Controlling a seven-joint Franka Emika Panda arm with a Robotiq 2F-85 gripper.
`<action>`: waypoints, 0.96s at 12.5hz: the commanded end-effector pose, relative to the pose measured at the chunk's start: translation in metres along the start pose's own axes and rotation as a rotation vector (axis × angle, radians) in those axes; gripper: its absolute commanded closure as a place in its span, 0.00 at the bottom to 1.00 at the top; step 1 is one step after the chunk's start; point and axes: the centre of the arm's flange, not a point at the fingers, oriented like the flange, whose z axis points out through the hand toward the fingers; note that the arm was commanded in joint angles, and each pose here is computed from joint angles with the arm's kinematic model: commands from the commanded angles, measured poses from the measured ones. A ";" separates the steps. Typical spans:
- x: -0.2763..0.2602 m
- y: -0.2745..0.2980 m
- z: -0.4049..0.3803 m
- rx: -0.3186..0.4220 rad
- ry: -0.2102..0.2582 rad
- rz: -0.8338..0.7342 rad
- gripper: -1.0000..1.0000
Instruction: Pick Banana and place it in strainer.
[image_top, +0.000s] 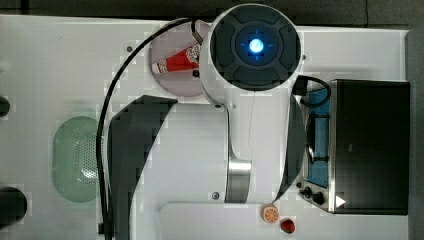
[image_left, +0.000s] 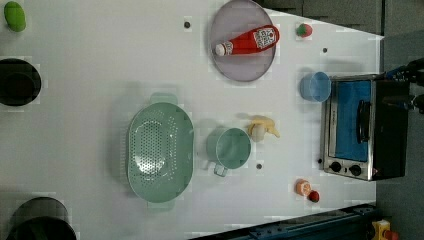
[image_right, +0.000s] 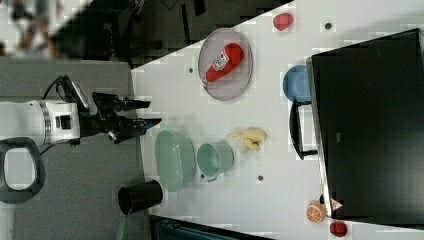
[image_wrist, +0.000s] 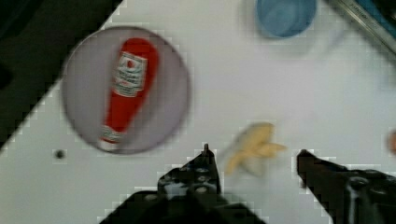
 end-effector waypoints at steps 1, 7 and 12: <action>-0.083 0.147 -0.064 -0.016 -0.012 0.104 0.21; -0.079 0.127 -0.030 -0.042 -0.021 0.085 0.00; -0.070 0.093 0.080 -0.075 -0.036 0.052 0.00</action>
